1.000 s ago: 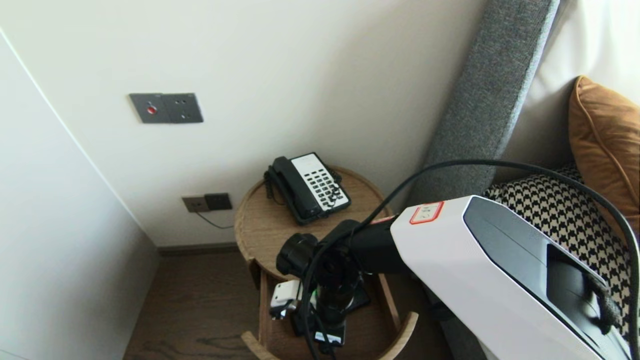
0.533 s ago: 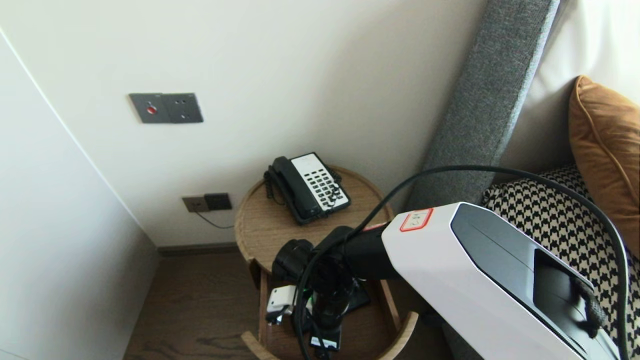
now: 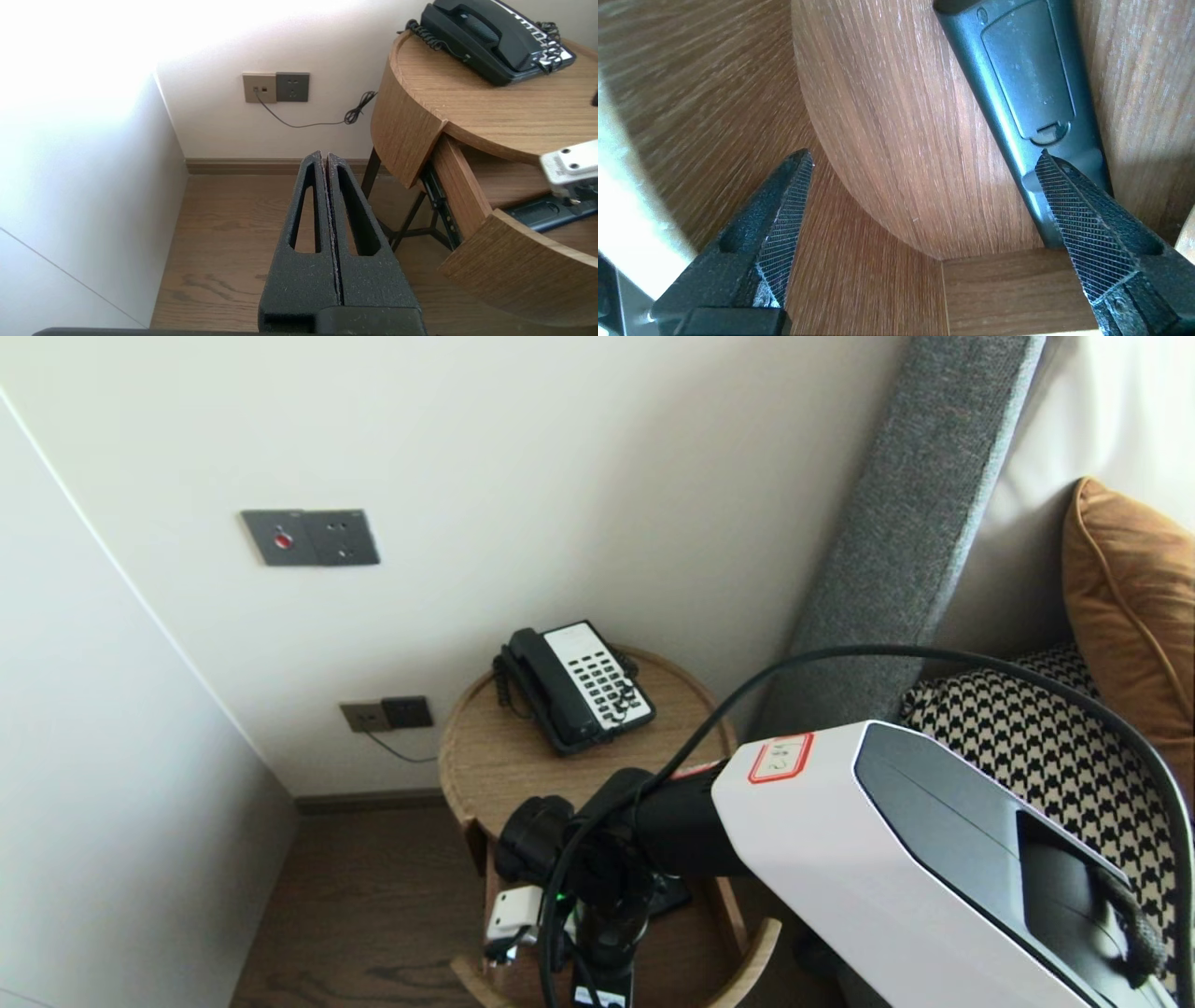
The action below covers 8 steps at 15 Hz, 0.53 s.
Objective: Take the remote control out of the drawer one by one and place them on the table
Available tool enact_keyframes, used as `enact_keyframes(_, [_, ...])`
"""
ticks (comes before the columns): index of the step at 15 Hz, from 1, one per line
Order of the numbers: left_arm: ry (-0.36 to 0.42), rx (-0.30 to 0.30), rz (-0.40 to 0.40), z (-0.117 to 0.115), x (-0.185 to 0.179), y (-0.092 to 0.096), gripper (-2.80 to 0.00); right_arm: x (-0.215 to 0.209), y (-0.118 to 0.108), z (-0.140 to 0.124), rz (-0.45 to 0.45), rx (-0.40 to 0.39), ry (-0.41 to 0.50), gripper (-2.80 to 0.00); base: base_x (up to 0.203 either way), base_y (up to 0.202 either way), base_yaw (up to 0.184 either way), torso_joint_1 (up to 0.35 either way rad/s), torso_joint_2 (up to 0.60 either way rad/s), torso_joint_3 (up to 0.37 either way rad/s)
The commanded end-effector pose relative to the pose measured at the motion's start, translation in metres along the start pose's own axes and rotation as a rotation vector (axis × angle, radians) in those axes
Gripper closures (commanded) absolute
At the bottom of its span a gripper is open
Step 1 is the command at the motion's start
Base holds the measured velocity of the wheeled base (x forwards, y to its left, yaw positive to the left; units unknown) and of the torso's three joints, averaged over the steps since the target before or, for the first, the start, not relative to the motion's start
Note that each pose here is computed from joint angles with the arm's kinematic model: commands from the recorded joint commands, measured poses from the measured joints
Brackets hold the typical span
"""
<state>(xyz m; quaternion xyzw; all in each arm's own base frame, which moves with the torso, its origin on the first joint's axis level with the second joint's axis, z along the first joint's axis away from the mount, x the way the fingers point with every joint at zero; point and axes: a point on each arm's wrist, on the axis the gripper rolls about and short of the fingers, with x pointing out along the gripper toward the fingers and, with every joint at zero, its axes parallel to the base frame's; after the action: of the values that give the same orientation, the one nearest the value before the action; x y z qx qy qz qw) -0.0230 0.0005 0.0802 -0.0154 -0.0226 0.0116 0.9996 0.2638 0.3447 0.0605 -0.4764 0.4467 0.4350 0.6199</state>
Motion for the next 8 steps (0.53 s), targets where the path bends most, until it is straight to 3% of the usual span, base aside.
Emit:
enact_keyframes(1, [0.000, 0.000, 0.001, 0.000, 0.000, 0.000, 0.00, -0.006, 0.007, -0.002, 0.007, -0.014, 0.005, -2.80, 0.000, 0.000, 0.000, 0.000, 0.00, 0.000])
enact_keyframes(8, [-0.002, -0.001, 0.000, 0.000, 0.000, 0.000, 0.00, -0.013, 0.024, -0.006, 0.030, -0.033, 0.020, -2.80, 0.000, 0.000, 0.000, 0.000, 0.00, 0.000])
